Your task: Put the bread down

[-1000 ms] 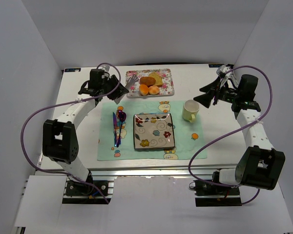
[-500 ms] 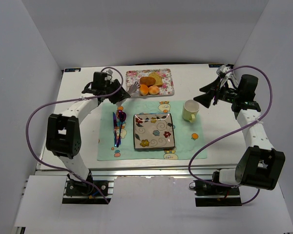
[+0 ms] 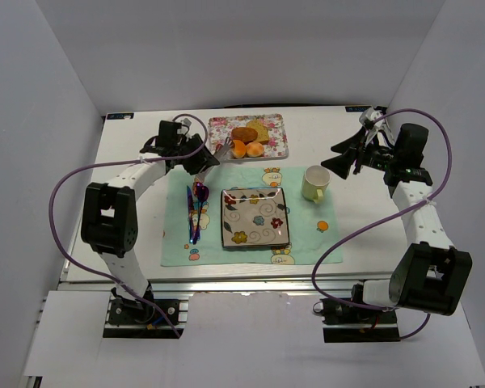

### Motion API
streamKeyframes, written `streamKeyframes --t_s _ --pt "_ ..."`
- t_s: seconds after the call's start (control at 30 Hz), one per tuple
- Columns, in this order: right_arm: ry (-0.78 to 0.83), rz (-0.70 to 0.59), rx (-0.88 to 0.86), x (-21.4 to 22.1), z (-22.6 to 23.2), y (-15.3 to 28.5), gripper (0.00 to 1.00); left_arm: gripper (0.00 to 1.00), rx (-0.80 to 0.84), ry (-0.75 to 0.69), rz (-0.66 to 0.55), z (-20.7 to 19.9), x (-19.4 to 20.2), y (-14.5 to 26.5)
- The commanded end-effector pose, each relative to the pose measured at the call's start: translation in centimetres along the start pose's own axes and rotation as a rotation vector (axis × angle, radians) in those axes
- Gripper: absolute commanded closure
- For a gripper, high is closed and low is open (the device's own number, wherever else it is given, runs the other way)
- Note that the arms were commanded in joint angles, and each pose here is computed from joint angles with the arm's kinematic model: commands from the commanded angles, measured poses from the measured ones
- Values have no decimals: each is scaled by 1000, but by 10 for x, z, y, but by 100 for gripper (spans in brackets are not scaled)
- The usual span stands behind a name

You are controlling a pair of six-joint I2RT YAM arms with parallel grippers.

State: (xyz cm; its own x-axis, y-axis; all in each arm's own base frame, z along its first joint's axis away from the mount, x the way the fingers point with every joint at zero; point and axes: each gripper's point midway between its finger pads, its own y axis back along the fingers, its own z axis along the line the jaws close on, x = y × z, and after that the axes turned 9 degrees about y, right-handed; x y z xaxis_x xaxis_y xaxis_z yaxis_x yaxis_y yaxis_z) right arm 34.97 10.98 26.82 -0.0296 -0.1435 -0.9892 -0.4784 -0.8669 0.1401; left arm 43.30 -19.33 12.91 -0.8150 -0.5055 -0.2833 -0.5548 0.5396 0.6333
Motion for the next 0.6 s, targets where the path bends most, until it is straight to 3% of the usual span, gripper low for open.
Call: streamKeyframes --t_s 0.0,0.57 --pt "32 -22 -9 -9 4 3 25 47 88 -33 -25 -30 -9 10" --pt "34 -25 -11 -10 4 3 25 44 98 -4 0 -25 -2 2"
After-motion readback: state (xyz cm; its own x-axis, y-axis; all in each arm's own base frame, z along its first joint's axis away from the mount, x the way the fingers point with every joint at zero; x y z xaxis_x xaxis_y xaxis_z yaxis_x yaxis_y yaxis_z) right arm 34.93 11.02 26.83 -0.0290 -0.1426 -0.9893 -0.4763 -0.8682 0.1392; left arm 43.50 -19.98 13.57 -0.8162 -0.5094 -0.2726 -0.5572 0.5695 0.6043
